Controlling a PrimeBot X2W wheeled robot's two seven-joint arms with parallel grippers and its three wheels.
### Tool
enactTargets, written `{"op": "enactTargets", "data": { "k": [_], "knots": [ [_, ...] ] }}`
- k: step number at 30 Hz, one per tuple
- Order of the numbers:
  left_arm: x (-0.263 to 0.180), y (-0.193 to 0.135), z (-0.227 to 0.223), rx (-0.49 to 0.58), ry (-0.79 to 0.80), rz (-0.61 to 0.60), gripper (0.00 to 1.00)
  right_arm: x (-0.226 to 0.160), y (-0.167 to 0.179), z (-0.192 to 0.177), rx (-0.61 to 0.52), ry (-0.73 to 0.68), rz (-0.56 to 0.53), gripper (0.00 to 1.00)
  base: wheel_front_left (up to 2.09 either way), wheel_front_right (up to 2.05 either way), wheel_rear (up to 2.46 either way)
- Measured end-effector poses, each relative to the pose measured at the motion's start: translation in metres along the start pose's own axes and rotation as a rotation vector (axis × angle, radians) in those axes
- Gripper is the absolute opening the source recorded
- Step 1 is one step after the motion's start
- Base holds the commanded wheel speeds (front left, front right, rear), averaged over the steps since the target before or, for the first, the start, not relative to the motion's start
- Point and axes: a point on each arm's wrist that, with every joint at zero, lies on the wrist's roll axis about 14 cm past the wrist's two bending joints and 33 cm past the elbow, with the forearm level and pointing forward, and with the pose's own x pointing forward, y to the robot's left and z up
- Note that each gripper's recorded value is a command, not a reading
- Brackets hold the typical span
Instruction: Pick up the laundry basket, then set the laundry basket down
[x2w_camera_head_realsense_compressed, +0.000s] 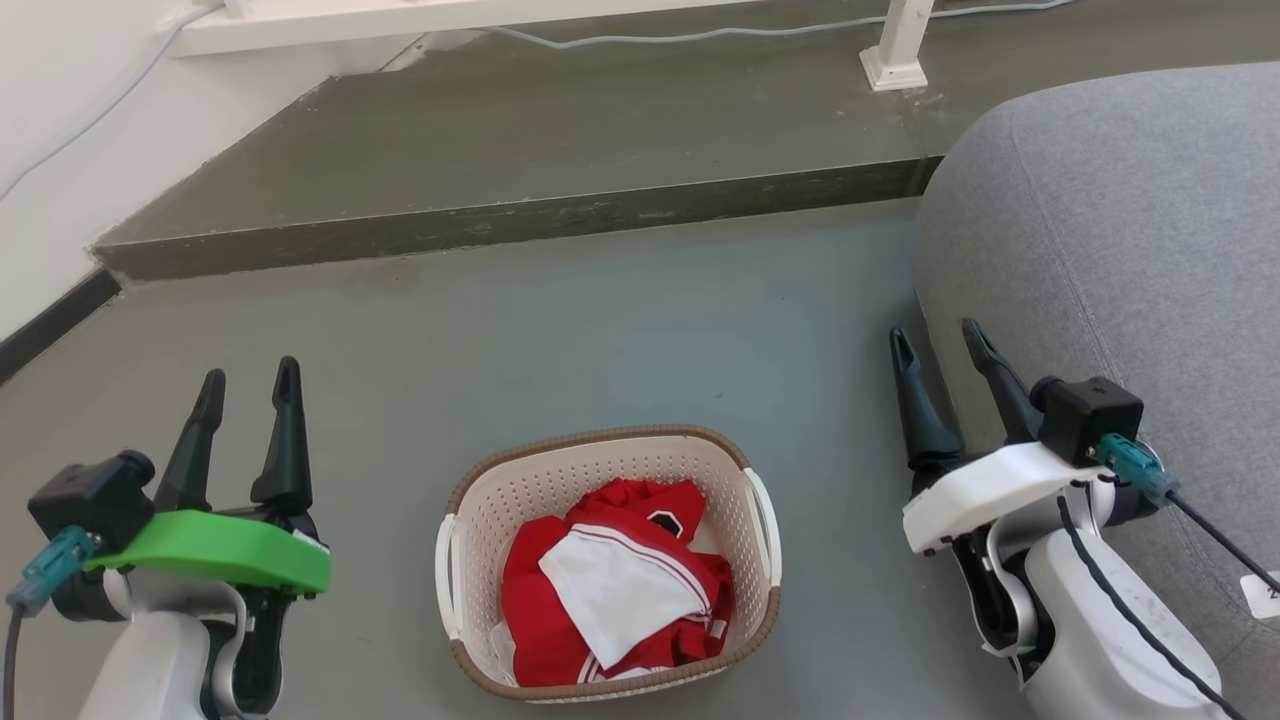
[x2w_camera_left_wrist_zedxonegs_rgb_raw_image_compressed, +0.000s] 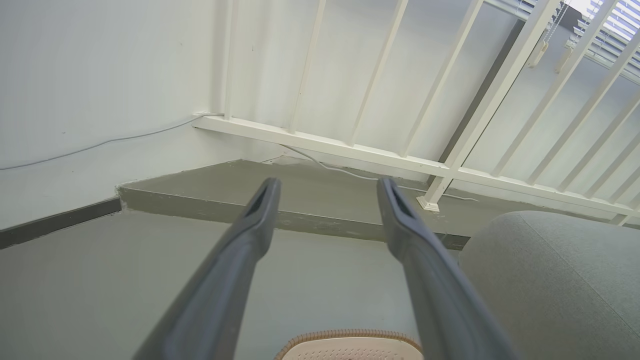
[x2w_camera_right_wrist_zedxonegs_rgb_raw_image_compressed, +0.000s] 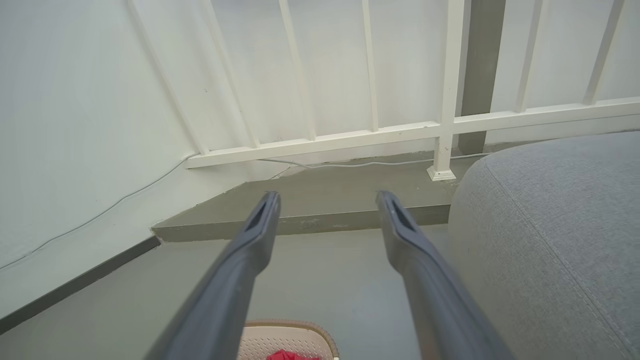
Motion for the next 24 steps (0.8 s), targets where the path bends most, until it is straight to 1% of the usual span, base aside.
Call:
{"op": "enactTargets", "data": {
  "k": [6,11,24],
  "knots": [
    [-0.005,0.002,0.0,0.008,-0.004,0.002,1.0,-0.003,-0.001,-0.002,-0.003,0.002,-0.007,1.0,0.0,0.0,0.0],
    [-0.007,-0.003,-0.003,0.011,-0.004,-0.013,1.0,-0.004,-0.002,-0.001,-0.004,-0.002,-0.014,1.0,0.0,0.0,0.0],
    [-0.011,-0.001,-0.008,0.008,0.003,0.001,1.0,-0.007,-0.001,-0.002,-0.002,-0.004,-0.022,1.0,0.0,0.0,0.0]
  ]
}}
